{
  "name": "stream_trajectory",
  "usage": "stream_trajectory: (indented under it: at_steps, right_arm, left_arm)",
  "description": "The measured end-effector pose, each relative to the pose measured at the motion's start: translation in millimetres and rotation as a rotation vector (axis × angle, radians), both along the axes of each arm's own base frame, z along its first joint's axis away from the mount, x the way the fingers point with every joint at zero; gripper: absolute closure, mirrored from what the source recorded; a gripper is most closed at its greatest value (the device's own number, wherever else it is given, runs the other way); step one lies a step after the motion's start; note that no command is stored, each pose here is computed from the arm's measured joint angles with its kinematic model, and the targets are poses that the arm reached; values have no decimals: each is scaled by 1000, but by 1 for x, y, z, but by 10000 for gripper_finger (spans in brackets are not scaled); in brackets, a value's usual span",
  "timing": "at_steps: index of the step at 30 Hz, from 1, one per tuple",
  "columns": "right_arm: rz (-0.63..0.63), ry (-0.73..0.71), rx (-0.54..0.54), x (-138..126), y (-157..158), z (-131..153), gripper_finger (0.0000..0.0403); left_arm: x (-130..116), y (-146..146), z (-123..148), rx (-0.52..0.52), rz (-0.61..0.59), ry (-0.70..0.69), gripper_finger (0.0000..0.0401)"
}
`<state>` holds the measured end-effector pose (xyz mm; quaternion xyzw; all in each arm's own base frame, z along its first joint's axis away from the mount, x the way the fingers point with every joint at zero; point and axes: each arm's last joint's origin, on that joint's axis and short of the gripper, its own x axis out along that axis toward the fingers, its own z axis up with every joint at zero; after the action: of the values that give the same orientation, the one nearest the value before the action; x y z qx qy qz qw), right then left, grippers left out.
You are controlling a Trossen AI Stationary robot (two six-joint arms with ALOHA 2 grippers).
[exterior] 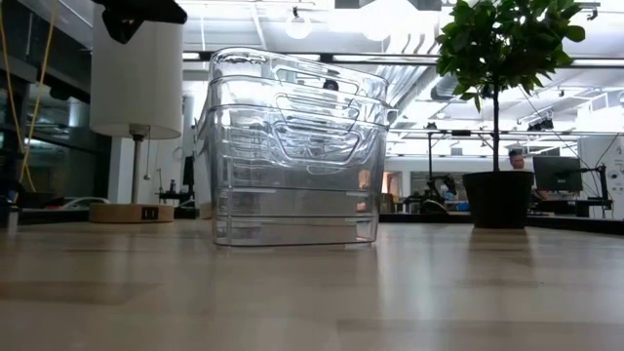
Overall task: Stack baskets by color
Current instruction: Stack the top black bin on top of the bottom black bins
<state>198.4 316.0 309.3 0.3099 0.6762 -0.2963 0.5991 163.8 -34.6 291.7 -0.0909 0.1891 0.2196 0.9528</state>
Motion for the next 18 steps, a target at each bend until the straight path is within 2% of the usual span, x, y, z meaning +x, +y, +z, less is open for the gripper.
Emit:
stream_trajectory:
  at_steps: [10, 18]
  right_arm:
    - [-30, -22, -121, 16, -16, -21, 403]
    - [70, 34, -202, 36, -41, -46, 403]
  left_arm:
    - [1, -1, 3, 10, -12, -22, 401]
    - [2, -1, 3, 14, -28, -16, 401]
